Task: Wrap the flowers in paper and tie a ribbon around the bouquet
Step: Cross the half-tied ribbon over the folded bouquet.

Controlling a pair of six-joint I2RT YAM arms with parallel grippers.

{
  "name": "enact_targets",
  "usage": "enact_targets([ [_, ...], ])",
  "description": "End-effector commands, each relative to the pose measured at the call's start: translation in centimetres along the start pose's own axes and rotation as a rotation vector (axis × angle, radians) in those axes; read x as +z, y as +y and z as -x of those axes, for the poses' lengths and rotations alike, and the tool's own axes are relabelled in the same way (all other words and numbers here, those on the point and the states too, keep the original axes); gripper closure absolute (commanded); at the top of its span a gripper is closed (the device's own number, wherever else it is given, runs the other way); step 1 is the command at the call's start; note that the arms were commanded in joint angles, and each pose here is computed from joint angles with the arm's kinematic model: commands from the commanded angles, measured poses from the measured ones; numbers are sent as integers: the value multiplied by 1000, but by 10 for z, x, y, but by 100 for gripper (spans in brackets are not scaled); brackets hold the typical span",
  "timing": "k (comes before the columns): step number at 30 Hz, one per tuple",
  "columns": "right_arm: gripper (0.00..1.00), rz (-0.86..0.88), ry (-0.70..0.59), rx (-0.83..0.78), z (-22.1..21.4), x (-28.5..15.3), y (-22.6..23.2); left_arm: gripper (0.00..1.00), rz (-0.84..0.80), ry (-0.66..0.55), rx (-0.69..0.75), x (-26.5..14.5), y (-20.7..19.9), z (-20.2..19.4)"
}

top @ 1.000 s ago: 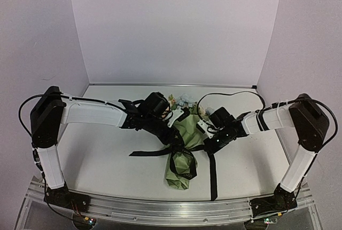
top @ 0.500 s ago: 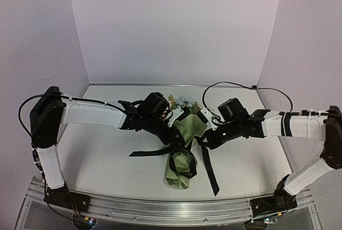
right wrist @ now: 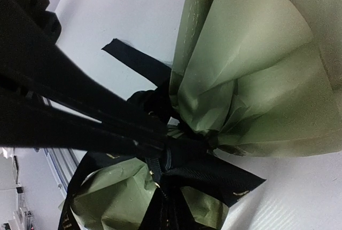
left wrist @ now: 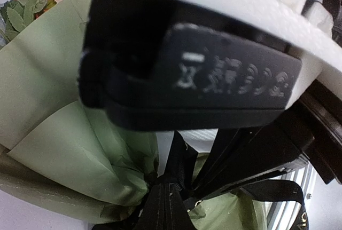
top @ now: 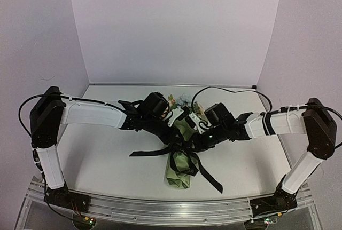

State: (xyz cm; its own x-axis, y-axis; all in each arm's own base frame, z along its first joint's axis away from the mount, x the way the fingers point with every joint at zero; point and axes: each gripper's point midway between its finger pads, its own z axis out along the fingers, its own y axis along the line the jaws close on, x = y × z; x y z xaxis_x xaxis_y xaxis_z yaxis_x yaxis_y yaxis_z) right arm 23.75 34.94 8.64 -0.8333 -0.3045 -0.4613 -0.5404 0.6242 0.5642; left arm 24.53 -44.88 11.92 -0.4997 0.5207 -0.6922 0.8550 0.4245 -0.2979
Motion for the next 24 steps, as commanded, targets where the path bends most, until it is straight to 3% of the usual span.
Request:
enact_targets([
  [1, 100, 102, -69, 6, 20, -4, 26, 100, 4, -106, 15, -19, -5, 35],
  [11, 100, 140, -49, 5, -4, -16, 29, 100, 40, -112, -1, -20, 1, 35],
  [24, 100, 327, 24, 38, 15, -13, 69, 100, 12, -96, 11, -17, -3, 31],
])
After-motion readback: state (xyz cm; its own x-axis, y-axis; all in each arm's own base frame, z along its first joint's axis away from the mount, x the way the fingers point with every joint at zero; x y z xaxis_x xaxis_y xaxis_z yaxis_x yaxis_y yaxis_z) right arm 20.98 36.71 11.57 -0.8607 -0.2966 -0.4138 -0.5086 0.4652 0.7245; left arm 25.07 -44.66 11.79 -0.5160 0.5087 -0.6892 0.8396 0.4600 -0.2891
